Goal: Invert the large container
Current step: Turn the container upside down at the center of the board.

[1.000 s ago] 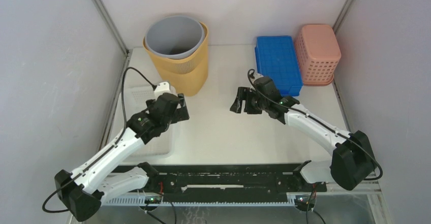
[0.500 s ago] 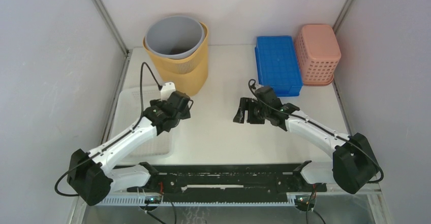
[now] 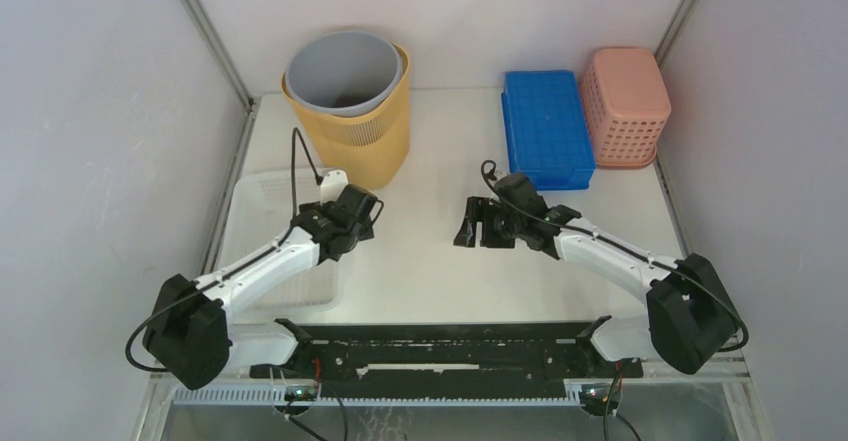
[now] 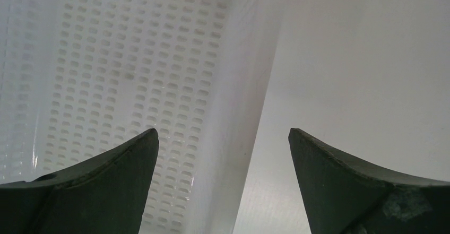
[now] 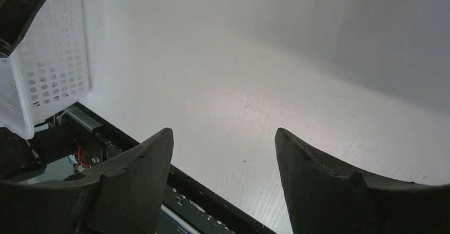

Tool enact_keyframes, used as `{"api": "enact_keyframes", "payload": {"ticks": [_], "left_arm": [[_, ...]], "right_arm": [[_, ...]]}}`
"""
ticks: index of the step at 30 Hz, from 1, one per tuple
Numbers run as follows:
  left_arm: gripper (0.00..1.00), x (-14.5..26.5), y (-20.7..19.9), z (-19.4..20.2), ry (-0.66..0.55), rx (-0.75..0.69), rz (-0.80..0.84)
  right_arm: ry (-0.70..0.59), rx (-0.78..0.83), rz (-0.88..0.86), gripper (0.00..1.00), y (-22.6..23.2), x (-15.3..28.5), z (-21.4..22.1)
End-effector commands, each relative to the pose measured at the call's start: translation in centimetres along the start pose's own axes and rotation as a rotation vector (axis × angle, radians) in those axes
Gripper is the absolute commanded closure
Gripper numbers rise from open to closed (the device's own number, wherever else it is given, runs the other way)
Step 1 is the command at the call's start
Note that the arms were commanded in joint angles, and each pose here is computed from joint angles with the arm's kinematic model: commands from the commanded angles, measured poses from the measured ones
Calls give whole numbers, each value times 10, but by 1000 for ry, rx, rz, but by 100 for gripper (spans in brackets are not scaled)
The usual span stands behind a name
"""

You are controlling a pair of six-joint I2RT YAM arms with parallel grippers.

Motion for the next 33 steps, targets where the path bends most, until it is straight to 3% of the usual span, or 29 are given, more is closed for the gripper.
{"api": "enact_keyframes", "payload": {"ticks": [1,10,21,23,33], "left_arm": [[5,-9,-1,1,-26,33,-7],[46,-16,-8,9,10,-9,8],[85,-13,-11,13,42,-34,36],[98,-10,-12,10,42,-29,45],[100,27,-29,-15,43,29,202]], "right_arm": [[-21,9,-30,21,9,-7,-4],[-6,5,-28,22,7,-13,4],[14,5,-29,22,6,-20,12],[15,5,-30,22,7,-20,12],[8,7,-31,22,9,-16,11]]}}
Point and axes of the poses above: each gripper's point midway between its finger pads, its own x axis back along the fingers, its own y axis along the line the jaws close on, z = x × y, the point moved 1 cm from there along x, back along the fingers, and after that the axes turned 13 degrees about x, right-handed, at the moved point
